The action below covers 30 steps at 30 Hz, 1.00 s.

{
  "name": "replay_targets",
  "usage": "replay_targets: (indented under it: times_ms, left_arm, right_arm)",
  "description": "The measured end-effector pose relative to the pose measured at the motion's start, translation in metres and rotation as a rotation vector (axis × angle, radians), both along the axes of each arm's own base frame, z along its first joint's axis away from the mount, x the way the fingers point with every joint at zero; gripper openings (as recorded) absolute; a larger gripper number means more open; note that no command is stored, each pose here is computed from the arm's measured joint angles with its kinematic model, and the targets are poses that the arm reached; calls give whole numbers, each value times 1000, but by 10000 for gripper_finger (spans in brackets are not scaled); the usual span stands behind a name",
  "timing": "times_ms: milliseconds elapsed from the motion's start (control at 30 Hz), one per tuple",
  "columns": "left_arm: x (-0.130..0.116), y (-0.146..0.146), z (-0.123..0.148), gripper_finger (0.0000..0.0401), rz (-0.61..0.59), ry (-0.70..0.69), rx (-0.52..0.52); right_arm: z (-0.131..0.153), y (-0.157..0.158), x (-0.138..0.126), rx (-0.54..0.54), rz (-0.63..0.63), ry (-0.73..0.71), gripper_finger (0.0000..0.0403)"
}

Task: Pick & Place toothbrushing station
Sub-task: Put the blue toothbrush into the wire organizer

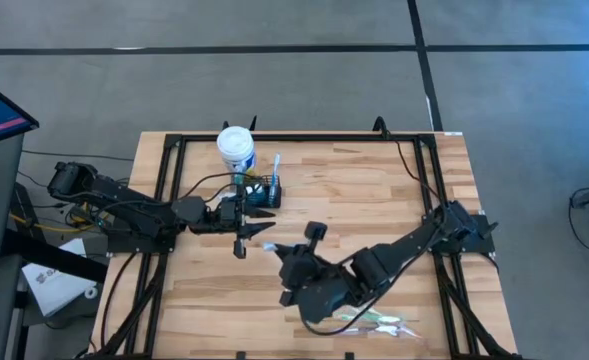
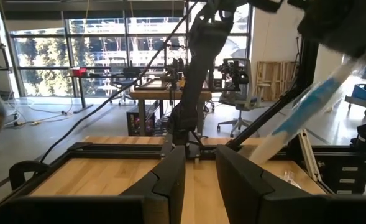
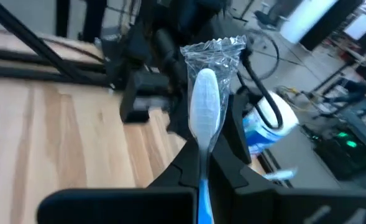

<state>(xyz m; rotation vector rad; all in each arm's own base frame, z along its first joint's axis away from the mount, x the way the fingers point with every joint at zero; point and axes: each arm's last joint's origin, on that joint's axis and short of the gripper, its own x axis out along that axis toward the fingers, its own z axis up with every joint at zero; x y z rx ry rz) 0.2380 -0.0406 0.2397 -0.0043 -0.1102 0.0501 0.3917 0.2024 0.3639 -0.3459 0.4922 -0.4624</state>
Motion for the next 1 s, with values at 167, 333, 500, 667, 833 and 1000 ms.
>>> replay_targets:
  times_ms: [167, 333, 500, 667, 833, 1000]
  left_arm:
    - [0, 0, 0, 85, 0, 5, 1]
    - [0, 0, 0, 85, 0, 5, 1]
    - [0, 0, 0, 85, 1, 5, 1]
    - [0, 0, -1, 85, 1, 6, 1]
    - [0, 0, -1, 85, 4, 8, 1]
    - [0, 0, -1, 85, 4, 8, 1]
  right_arm:
    - [7, -5, 1, -19, 21, -6, 0]
    - [19, -9, 2, 1, 76, -32, 0]
    - [26, -14, 10, 14, 165, -59, 0]
    - [25, -20, 16, 61, 249, -46, 0]
    - [24, -19, 16, 90, 286, -41, 0]
    - [21, -2, 12, 135, 337, -50, 0]
